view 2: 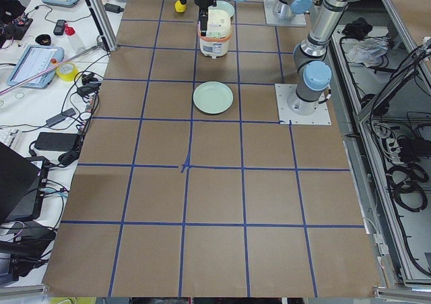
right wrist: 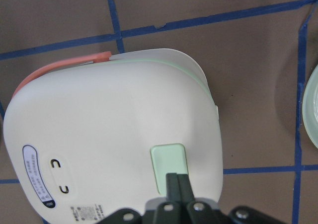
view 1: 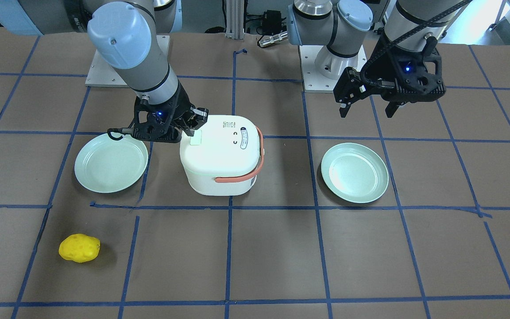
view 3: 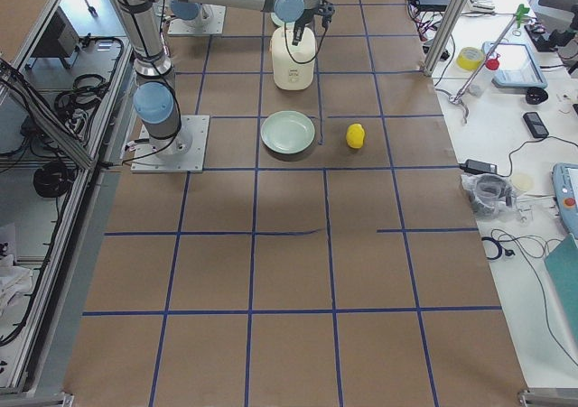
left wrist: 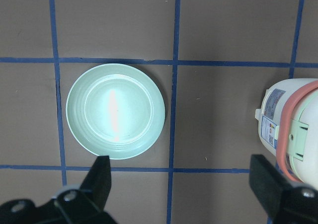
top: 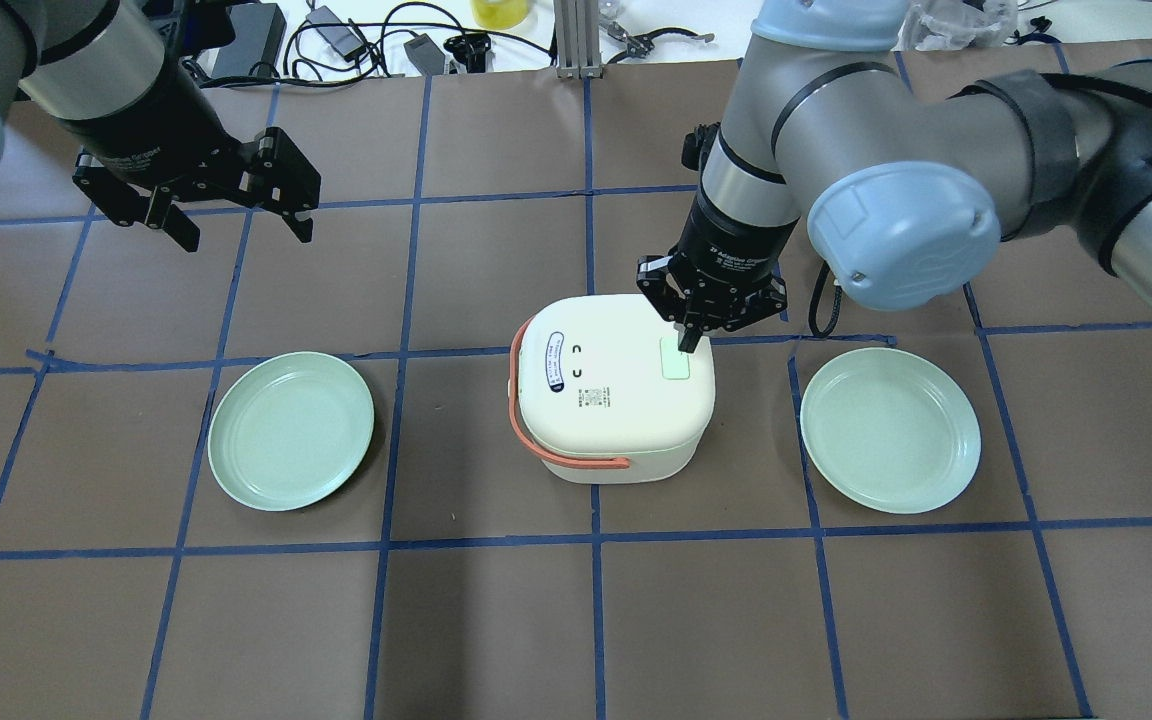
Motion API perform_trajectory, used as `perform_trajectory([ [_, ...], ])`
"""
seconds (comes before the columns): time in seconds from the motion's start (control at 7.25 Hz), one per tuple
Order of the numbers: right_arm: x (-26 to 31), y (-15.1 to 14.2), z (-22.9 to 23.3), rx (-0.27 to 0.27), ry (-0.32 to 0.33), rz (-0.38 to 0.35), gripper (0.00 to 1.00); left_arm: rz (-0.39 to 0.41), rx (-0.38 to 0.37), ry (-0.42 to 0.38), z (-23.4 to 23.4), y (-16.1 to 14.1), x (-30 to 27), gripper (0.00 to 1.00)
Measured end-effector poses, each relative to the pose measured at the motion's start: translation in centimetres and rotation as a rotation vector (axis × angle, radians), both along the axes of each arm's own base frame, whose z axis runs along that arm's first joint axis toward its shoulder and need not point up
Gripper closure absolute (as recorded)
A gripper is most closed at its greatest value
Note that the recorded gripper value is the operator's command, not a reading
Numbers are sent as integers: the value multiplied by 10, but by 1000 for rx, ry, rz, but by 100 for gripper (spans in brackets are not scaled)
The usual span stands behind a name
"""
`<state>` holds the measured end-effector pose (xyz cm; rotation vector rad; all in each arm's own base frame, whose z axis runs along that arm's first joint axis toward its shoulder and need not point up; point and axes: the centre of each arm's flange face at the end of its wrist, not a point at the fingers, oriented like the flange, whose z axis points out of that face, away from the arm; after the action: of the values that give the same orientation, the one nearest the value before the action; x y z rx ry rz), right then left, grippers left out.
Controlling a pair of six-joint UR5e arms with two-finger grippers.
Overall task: Press rice cooker button
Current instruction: 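Press down on the green button with the right gripper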
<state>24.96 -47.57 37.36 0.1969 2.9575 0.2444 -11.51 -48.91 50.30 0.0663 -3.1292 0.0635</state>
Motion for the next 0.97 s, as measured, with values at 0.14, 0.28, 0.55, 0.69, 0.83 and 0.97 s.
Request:
perform_trajectory([
  [0.14,1,2,-4,0,-1,3,100,0,0,0,0,0,0,0],
  [0.28,2,3,-8,3,-1,4,100,0,0,0,0,0,0,0],
  [0.55,2,5,-13,11,0,6,100,1,0,0,0,0,0,0],
  [0.69,2,5,-14,13,1,6,100,1,0,0,0,0,0,0],
  [0.83,2,5,-15,16,1,6,100,0,0,0,0,0,0,0],
  [0.97,2,5,-16,19,2,7,100,0,0,0,0,0,0,0],
])
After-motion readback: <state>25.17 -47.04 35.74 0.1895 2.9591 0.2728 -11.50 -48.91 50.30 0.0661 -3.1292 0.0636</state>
